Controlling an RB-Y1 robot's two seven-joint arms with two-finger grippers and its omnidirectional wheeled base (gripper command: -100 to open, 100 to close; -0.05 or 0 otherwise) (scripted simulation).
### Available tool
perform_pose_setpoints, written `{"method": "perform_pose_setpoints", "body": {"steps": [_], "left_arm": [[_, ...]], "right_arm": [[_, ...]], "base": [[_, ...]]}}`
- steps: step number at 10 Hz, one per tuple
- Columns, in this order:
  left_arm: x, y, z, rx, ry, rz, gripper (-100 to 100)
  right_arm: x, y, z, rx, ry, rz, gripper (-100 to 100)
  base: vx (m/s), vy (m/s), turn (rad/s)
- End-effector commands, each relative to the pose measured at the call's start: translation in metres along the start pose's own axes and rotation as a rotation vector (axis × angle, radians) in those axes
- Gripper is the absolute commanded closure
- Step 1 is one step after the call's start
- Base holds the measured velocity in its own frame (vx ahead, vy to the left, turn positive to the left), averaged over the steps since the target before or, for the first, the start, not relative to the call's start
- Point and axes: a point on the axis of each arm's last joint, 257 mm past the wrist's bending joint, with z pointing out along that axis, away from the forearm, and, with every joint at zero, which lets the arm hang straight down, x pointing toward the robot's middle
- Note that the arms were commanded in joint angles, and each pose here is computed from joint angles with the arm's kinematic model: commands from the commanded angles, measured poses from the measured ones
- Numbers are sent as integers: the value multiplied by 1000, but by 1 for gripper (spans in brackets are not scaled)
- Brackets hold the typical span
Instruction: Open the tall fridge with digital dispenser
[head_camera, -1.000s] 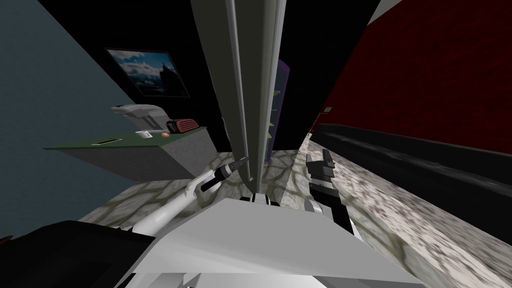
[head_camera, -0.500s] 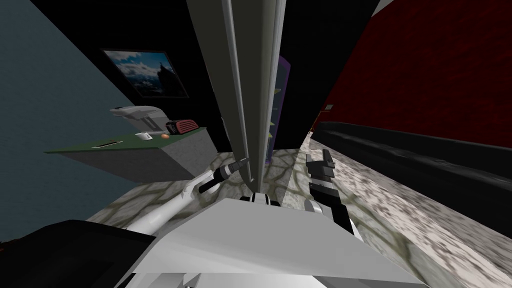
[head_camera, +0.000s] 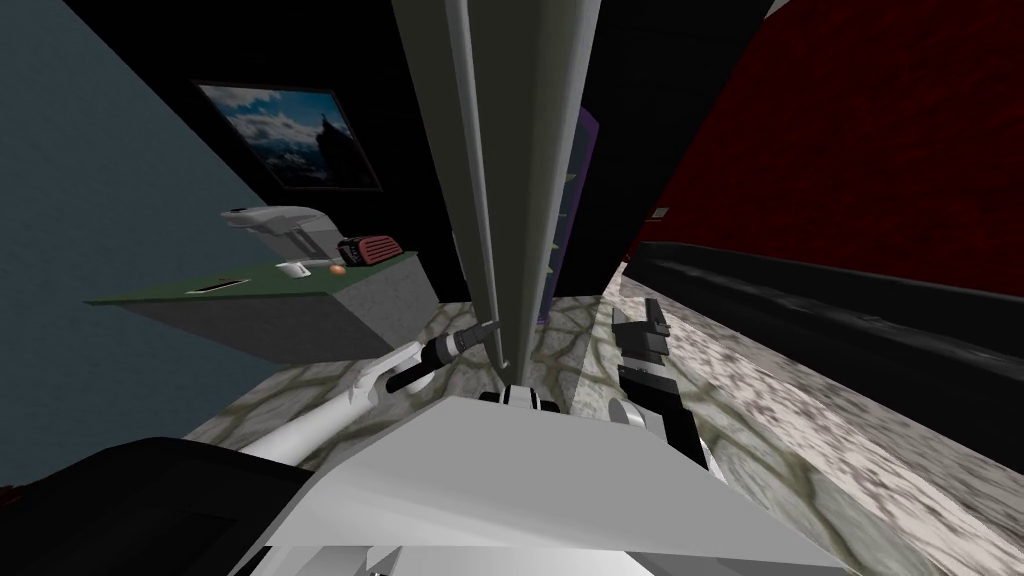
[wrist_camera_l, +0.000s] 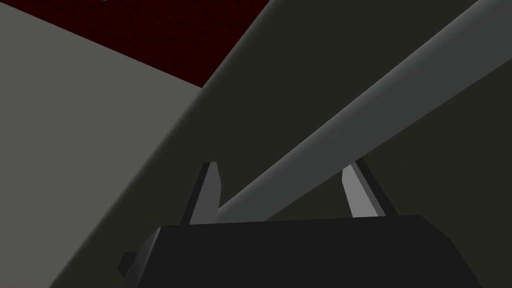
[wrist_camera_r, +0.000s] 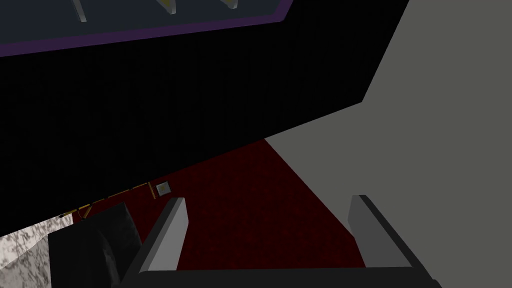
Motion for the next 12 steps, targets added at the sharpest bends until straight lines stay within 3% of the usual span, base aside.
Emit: {"method": "perform_pose_setpoints", "body": {"steps": [1,9,10,11,12], "left_arm": [[-8,-16,2,16,10,-2,-100],[-21,-56,5,54,44,-11,-100],[-21,-56,5,54,44,-11,-100],[-20,-40,0,14,40,-11,-100],[-21,-36,-1,3,38,-11,0]], "right_arm": [[0,0,0,0,0,0,0],[0,0,0,0,0,0,0],[0,0,0,0,0,0,0],[0,0,0,0,0,0,0],[0,0,0,0,0,0,0]], "base": [[2,-38,119],[9,-29,45],[10,-30,41],[6,-12,-4],[3,-3,-12]]}}
